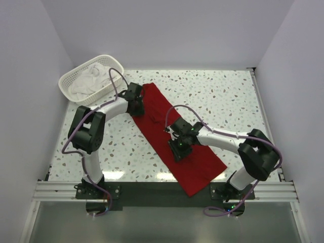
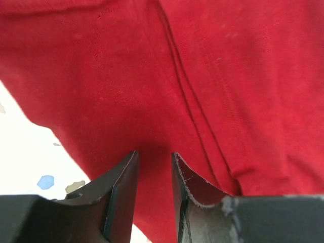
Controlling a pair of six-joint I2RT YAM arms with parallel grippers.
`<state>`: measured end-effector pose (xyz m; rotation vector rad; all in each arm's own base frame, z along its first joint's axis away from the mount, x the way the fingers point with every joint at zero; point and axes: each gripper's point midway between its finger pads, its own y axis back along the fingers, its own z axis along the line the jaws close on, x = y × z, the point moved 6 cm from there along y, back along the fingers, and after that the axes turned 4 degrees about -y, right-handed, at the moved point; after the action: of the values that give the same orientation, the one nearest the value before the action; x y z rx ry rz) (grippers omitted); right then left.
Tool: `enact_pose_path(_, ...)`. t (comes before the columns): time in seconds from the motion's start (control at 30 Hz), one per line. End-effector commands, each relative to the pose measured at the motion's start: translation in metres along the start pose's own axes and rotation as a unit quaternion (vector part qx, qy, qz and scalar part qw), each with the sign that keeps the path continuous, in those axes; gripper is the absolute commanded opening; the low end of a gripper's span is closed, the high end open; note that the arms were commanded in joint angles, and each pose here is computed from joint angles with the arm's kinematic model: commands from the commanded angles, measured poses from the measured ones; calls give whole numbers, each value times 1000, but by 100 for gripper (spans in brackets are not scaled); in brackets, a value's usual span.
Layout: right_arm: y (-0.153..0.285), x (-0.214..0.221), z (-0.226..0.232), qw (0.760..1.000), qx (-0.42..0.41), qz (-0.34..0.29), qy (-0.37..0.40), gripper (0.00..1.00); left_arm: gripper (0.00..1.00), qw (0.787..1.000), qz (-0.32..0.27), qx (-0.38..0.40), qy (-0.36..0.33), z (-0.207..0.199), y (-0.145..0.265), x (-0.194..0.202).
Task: Fold and stack the t-shirts
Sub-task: Fold the tshirt
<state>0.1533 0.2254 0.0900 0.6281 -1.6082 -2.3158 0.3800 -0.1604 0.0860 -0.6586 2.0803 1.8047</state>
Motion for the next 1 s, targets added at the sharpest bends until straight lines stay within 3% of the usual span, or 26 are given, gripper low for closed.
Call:
enact_pose_path(0.0, 5, 1, 7, 999, -27, -24, -6, 36, 36, 1000, -3, -1, 17, -3, -15, 1)
enact_pose_path(0.27, -20, 14, 30, 996, -86, 15, -24, 36, 39, 999, 14, 19, -31, -20, -54, 10)
enact_pose_path(0.47, -40, -5, 59, 989, -142, 5, -33, 36, 48, 995, 3, 53, -79, -49, -86, -20)
enact_pose_path(0.6, -41, -46, 75, 989, -141, -37, -18, 37, 56, 991, -31, 75, -103, -71, -103, -56)
enact_pose_path(0.8, -16, -91, 88, 990, -113, -87, 12, 45, 68, 985, -100, 97, -101, -91, -91, -112)
enact_pose_path(0.97, 18, -92, 74, 989, -73, -126, 20, 50, 72, 980, -141, 107, -86, -89, -62, -145)
